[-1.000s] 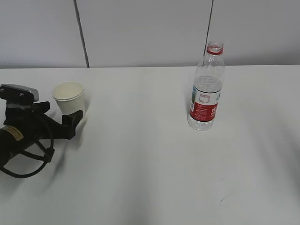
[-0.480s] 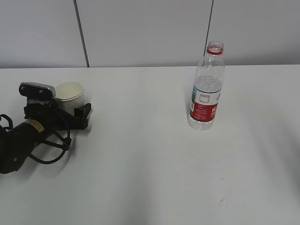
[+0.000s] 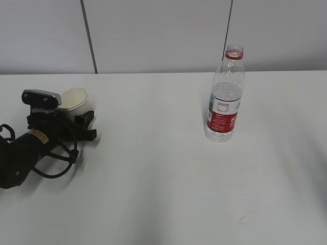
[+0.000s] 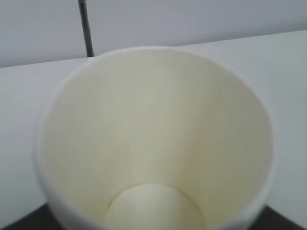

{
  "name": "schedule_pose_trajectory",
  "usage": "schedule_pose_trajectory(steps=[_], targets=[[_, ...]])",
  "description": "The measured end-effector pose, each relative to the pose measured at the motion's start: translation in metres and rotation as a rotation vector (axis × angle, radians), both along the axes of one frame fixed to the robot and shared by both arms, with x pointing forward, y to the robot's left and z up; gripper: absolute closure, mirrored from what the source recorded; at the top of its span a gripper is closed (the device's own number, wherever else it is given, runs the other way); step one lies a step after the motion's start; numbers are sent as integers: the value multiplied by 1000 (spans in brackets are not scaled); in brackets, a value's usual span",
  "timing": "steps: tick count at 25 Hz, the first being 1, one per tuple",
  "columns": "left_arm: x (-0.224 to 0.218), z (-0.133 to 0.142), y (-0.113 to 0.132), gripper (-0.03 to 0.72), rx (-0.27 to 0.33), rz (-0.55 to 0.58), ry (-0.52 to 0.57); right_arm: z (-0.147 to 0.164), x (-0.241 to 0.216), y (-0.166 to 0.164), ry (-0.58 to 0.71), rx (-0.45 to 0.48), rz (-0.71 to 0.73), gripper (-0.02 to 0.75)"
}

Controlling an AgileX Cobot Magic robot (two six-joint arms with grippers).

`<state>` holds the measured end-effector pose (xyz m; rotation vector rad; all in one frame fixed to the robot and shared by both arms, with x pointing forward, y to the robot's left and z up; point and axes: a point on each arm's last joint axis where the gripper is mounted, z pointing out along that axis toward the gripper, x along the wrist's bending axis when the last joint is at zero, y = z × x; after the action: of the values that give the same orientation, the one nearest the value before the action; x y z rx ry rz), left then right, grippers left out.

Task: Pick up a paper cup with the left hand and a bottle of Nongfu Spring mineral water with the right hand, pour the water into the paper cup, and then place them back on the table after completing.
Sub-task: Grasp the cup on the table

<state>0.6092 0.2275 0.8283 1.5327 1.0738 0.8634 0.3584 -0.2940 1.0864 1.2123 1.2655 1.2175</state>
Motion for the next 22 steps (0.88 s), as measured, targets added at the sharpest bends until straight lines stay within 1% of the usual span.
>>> schedule_pose_trajectory(steps=[4,8,11,12,15,16,19,22], targets=[[0,0,0,330,0,-2,-1,-7,15,0,42,-2,-2,151],[-1,0,-2,332,5,-25,-2,-20,40,1,97,-7,-5,151],[-1,0,-4,333,10,-47,-2,-32,62,4,115,-58,14,151],[-2,0,-4,333,11,-51,-3,-36,71,7,108,-78,35,151],[-2,0,-4,333,12,-54,-3,-49,91,19,76,-90,124,151],[-2,0,-4,333,12,-55,-3,-53,96,22,66,-74,154,151],[-2,0,-4,333,12,-55,-3,-73,112,33,80,-78,259,151],[-2,0,-4,333,12,-55,-3,-89,122,39,89,-53,310,151]])
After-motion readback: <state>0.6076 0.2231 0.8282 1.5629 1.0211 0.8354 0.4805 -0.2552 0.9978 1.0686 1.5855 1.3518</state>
